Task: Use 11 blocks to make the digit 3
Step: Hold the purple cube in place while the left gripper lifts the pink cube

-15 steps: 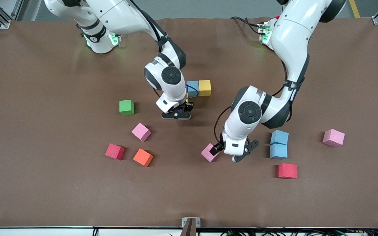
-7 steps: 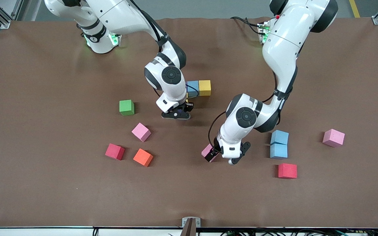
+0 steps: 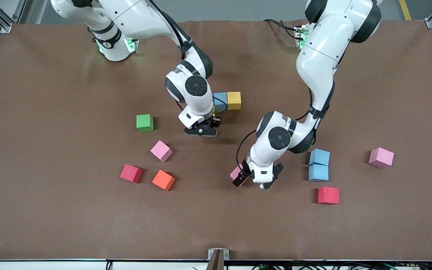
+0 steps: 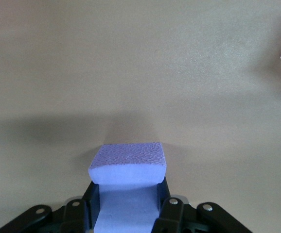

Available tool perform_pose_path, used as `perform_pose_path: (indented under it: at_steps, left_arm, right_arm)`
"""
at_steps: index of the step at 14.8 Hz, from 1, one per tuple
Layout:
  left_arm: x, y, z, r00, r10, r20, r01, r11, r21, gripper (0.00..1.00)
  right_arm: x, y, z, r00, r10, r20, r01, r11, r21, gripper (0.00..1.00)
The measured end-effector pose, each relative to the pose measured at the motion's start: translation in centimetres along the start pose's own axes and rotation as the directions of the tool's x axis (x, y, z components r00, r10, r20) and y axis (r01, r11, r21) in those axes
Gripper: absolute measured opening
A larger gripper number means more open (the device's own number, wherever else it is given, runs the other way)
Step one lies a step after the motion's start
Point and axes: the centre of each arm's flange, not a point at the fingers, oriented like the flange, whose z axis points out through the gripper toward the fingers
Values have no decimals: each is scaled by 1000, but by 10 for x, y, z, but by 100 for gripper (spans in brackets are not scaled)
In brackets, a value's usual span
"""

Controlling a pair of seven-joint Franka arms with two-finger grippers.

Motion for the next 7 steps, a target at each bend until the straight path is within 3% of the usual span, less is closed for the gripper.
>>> perform_pose_path:
  at_steps: [2,5,7]
  left_arm:
    - [0,-2,7,1000,-2,0,2,1000,-1,97]
    - [-2,0,6,1000,-1,1,1,1000,-8,65]
    - [-4,5,1,1000,2,0,-2,1000,-19,59]
  right_arm:
    - [-1,0,0,1000,3,0,-3,1000,-1,49]
    - [-2,-1,0,1000,4,0,-4,1000,-1,49]
    - [-2,-1,0,1000,4,1,-4,1000,-1,49]
